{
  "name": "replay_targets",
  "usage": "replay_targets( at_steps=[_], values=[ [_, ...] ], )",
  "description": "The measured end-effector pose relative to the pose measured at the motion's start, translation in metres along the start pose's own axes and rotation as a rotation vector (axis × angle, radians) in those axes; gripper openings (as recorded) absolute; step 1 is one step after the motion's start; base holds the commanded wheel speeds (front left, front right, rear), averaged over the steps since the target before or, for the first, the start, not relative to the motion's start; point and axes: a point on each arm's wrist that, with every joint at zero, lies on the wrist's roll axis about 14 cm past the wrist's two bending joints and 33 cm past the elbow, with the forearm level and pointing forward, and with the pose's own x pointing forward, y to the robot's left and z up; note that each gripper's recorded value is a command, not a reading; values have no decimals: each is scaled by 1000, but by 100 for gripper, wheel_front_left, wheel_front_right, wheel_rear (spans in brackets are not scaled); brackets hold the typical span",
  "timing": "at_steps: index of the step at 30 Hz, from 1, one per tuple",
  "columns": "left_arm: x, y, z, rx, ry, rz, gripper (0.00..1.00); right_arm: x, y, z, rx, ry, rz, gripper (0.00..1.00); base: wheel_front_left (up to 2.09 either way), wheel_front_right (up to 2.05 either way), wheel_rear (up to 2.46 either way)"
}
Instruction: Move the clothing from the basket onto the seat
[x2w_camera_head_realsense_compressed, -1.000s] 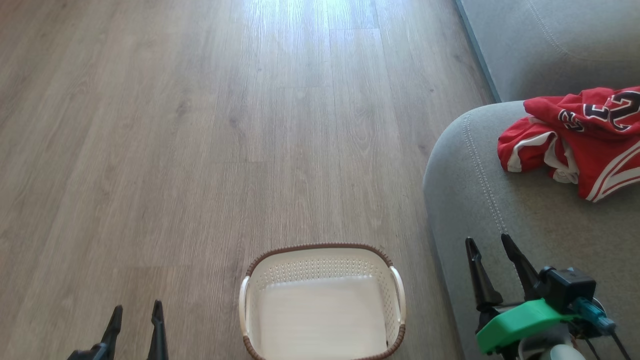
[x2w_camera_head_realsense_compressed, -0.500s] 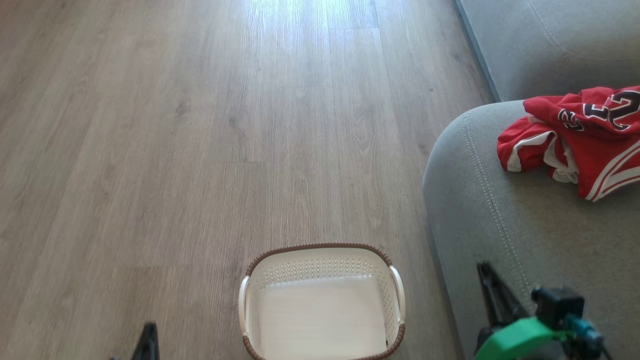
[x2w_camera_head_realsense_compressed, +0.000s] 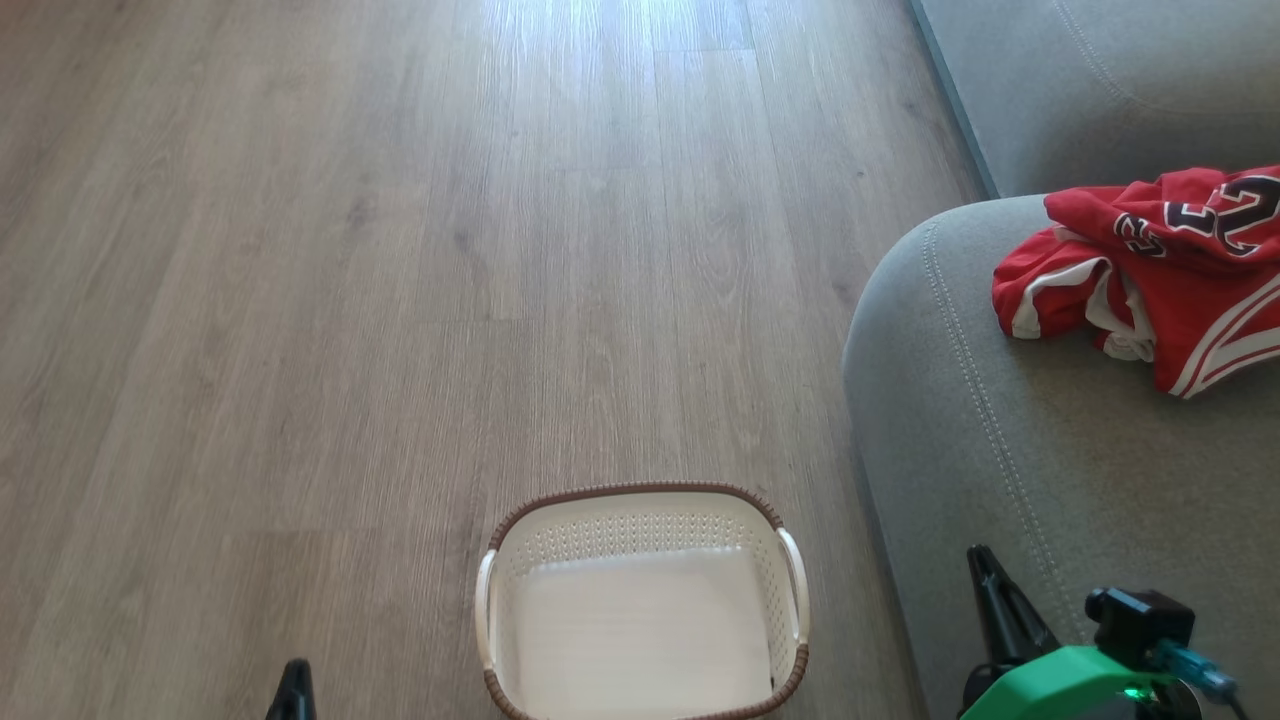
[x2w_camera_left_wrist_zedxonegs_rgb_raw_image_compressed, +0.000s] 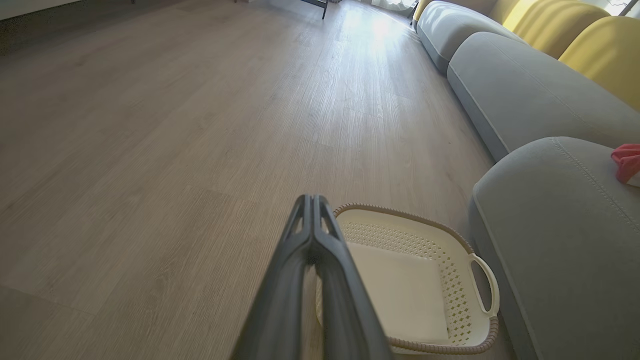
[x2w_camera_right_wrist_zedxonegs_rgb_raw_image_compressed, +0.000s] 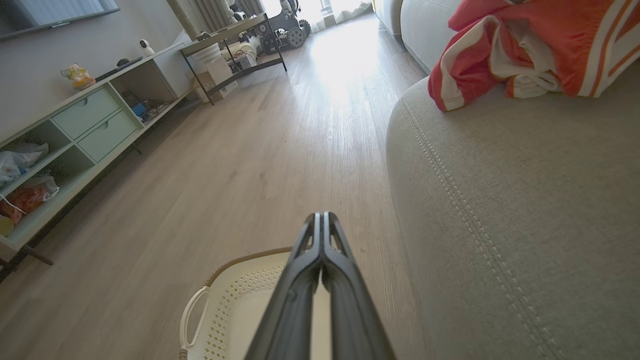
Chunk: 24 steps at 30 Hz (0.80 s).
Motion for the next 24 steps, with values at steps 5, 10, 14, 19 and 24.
replay_targets(
  at_steps=[5,10,14,19,24],
  values=[
    [5,1,5,-54,2,8,0,3,-2,4,54,-7,-13,0,0,0,0],
    [6,0,3,-115,17,12,0,2,-7,4,110,-7,-31,0,0,0,0],
    [8,1,4,-160,24,18,0,3,-9,5,156,-7,-42,0,0,0,0],
    [13,-2,9,-216,21,13,0,7,-11,9,212,-15,-48,0,0,0,0],
    [15,-2,11,-273,26,12,0,8,-13,11,268,-21,-57,0,0,0,0]
  ],
)
